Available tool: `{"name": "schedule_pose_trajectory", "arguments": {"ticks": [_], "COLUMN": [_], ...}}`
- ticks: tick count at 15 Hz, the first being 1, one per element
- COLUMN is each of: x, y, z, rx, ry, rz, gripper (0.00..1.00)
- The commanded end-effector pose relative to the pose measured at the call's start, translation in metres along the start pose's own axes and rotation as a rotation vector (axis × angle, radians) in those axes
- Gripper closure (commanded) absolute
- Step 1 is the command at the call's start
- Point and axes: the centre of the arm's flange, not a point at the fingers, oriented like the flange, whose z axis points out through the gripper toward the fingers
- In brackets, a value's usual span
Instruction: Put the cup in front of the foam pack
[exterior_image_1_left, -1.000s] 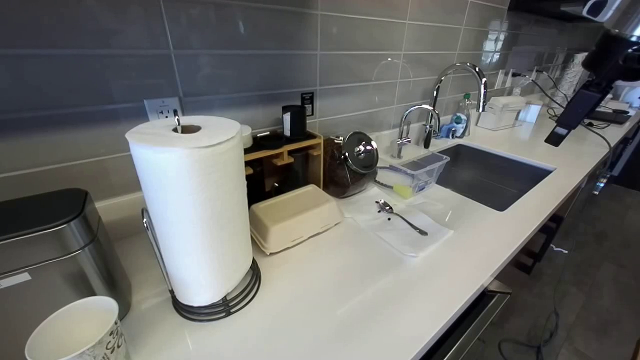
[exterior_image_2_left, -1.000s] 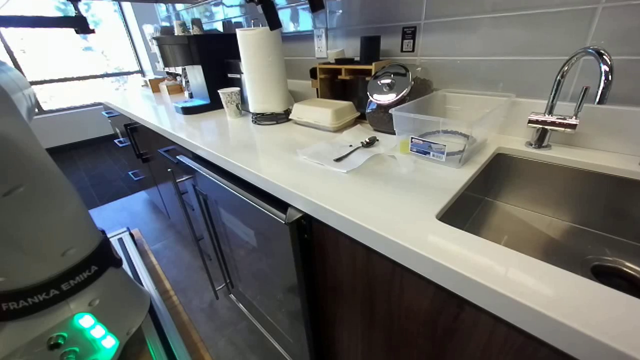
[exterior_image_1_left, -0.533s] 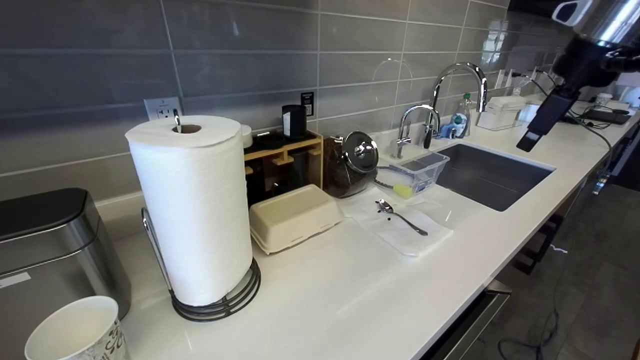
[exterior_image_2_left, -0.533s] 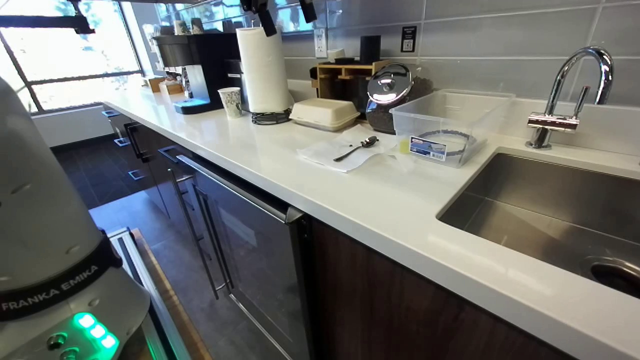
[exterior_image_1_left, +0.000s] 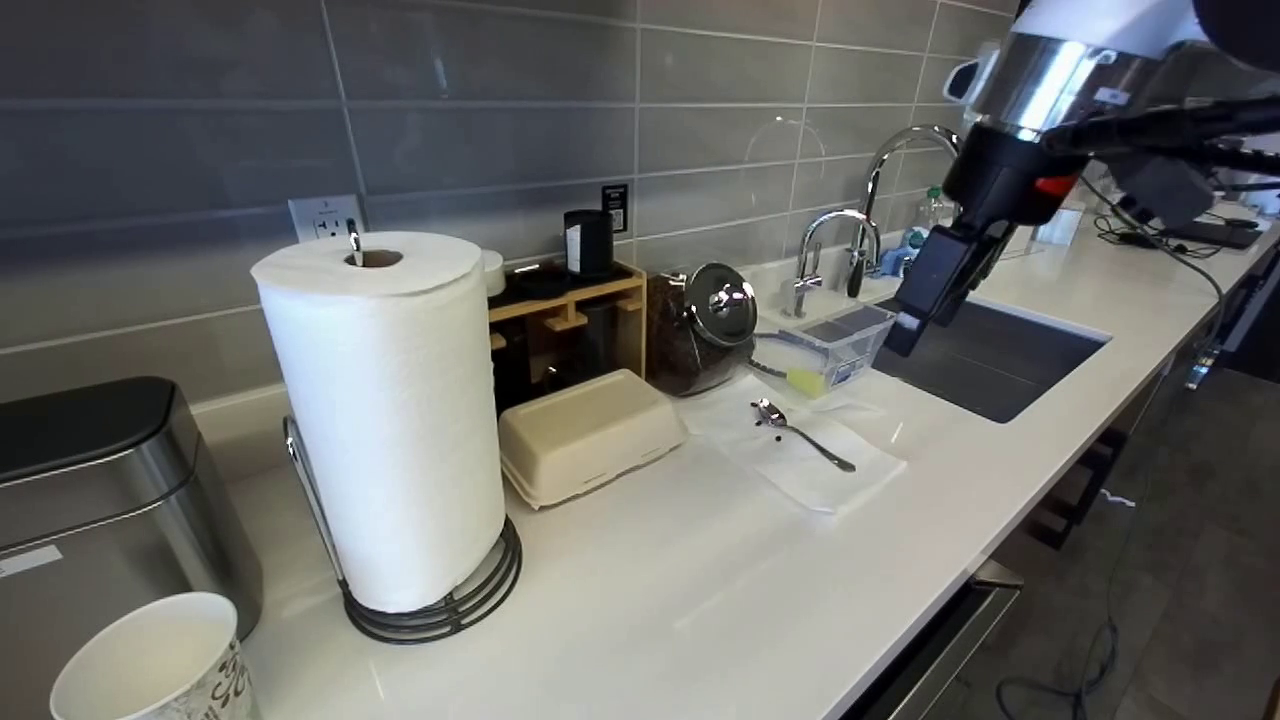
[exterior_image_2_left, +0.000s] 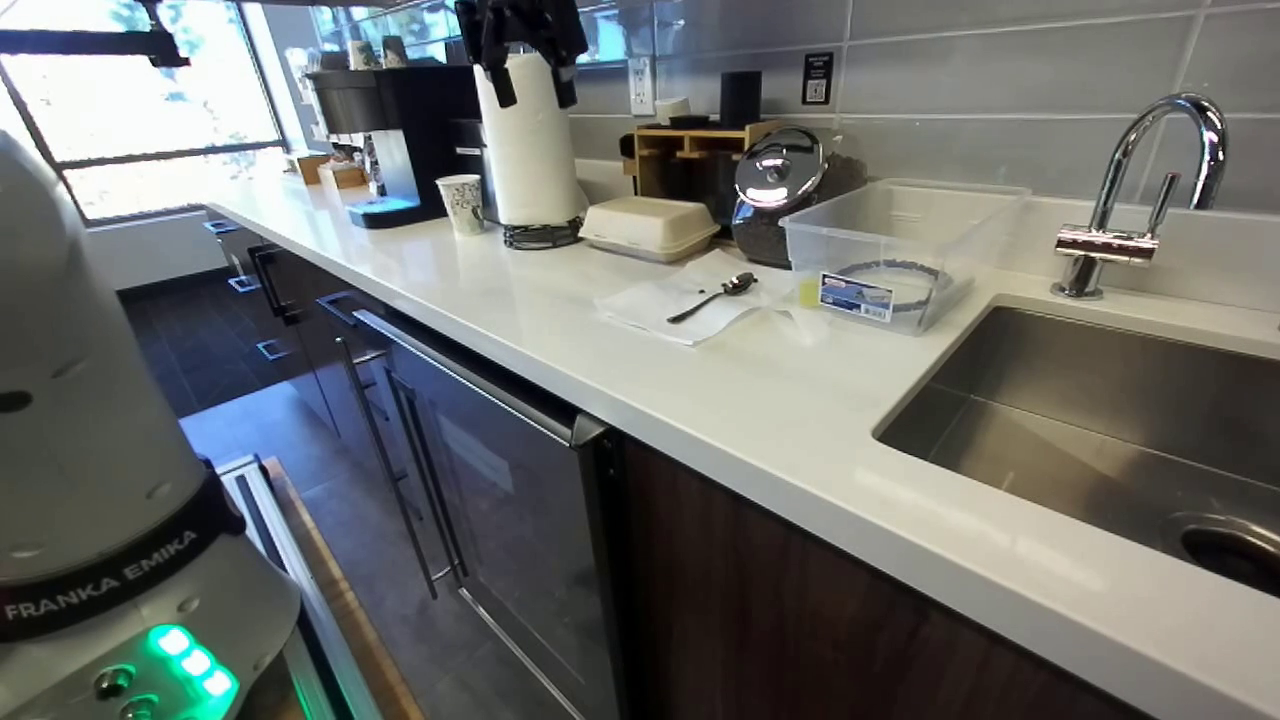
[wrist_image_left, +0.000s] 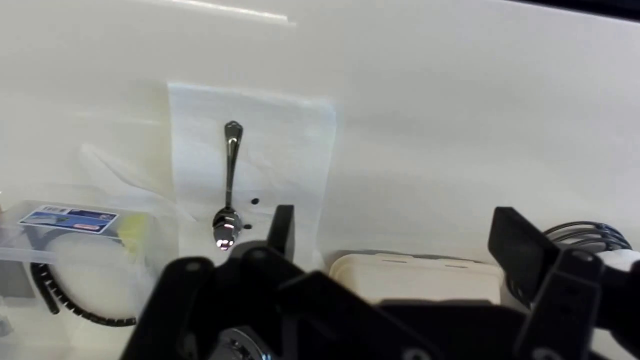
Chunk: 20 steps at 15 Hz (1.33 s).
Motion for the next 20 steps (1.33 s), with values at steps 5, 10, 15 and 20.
{"name": "schedule_pose_trajectory", "arguments": {"ticks": [5, 10, 15, 20], "x": [0.039, 0.062, 0.054, 0.056], "y": [-0.127, -0.180, -0.173, -0.173], "z": [0.036, 0.044, 0.043, 0.043], "rx": [-0.064, 0.012, -0.009, -0.007], "ry": [-0.131, -0.116, -0.112, -0.113], "rz": [0.210, 0.269, 0.251, 0.252], "gripper": [0.00, 0.00, 0.00, 0.00]}}
